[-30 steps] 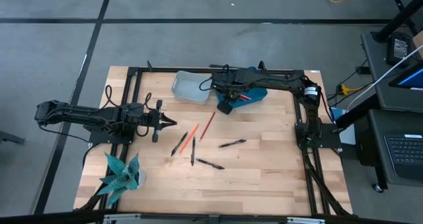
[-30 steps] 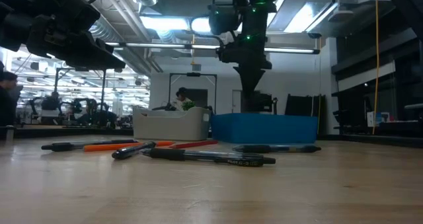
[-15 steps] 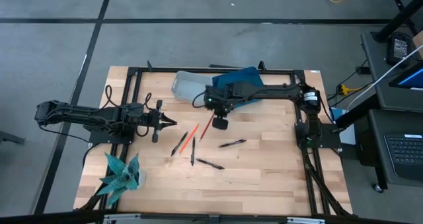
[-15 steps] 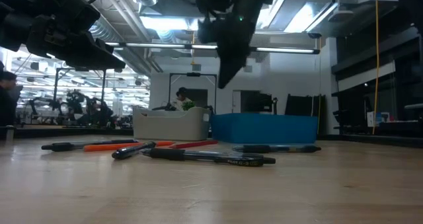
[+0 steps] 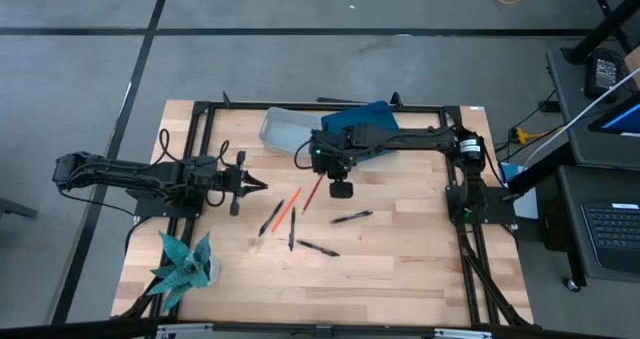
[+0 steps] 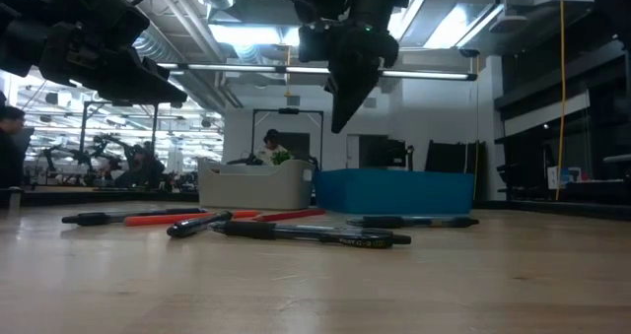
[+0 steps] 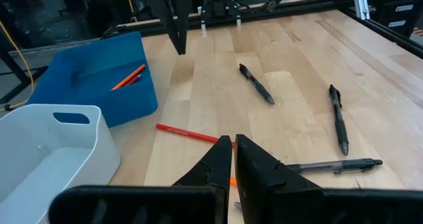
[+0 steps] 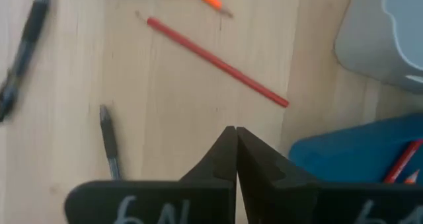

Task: Sort pens & pencils
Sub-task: Put the red pencil into the blue bin

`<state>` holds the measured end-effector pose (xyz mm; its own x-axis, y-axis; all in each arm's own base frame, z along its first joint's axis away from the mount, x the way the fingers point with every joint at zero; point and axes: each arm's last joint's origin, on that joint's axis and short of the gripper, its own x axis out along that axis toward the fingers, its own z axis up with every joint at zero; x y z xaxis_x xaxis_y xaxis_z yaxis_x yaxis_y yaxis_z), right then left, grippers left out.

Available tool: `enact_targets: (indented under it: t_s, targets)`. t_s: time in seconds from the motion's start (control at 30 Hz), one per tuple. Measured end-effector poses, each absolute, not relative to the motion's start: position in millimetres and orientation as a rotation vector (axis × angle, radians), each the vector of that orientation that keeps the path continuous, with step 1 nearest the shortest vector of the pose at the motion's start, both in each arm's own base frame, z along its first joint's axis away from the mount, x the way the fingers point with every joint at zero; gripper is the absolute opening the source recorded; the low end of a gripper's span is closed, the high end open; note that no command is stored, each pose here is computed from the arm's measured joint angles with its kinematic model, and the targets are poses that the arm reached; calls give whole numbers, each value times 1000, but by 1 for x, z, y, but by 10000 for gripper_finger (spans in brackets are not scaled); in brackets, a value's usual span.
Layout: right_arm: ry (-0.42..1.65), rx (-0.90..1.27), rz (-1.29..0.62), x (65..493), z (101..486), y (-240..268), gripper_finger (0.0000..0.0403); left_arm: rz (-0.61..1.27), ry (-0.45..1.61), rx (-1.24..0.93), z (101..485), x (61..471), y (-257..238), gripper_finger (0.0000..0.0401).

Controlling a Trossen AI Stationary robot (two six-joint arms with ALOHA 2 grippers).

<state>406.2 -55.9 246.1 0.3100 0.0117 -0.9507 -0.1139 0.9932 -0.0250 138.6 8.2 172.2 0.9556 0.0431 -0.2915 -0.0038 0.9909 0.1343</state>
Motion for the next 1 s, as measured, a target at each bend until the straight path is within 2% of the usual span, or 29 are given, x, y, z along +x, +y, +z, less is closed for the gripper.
enact_targets:
  t_s: [0.33,0.53,0.77,1.0]
  targets:
    - [1270,-100,90,404,245,-58,9,10,300,231,172,139,8,14]
    - [1313,-105,108,414,223,-57,15,14,308,200,171,138,8,14]
    - [1391,-241,145,419,200,-51,71,19,308,172,171,138,8,14]
    - [1312,-364,187,428,202,-41,123,18,307,171,171,138,8,14]
